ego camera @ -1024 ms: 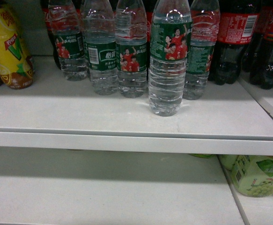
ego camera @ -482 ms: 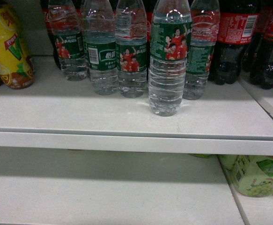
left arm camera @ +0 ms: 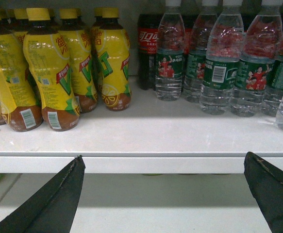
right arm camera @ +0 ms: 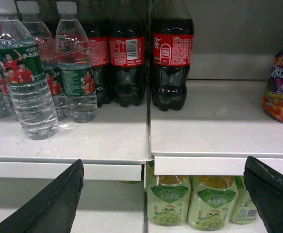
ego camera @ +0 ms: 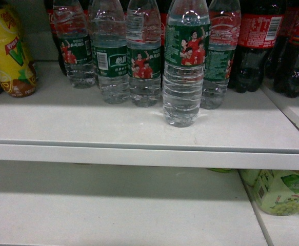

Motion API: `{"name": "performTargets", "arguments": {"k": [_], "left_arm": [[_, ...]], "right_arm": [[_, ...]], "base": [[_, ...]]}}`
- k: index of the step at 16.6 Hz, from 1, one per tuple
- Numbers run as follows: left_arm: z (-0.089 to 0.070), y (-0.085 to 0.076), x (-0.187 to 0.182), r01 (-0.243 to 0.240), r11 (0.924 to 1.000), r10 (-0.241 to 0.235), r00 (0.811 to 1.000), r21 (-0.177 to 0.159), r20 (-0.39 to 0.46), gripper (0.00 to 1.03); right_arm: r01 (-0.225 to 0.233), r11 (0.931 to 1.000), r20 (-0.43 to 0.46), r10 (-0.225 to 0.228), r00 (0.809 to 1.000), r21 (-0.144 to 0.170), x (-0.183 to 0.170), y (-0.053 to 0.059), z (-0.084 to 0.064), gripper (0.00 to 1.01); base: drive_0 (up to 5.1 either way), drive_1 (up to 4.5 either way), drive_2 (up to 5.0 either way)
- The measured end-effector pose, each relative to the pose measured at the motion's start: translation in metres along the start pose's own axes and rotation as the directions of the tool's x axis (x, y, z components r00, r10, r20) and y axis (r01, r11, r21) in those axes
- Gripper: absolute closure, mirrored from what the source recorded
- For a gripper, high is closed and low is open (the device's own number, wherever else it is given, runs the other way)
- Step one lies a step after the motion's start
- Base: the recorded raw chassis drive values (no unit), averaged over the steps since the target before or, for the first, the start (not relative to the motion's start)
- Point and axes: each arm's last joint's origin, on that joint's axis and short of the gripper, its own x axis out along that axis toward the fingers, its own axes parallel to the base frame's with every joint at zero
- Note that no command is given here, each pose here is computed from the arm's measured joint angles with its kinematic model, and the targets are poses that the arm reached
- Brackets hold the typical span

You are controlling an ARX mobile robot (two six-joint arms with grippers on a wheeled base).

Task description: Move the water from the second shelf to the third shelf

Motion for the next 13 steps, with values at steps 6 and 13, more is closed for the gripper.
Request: {"name": "performTargets", "arguments": {"k": [6,13], "left_arm": [[0.0,0.0,0.0,0.0,1.0,0.0,1.0,0.0,0.0,0.05],[0.0,0.0,0.0,0.0,1.0,0.0,1.0,0.0,0.0,0.05]], "right_arm": [[0.0,1.0,0.0,0.0,1.0,0.0,0.0,0.0,0.0,0.03],[-0.189,0.9708,0.082,0.178,0.981,0.148,0.058,-0.004,0.059,0.03]], "base": [[0.0,0.0,0.0],[0.0,0.0,0.0]]}}
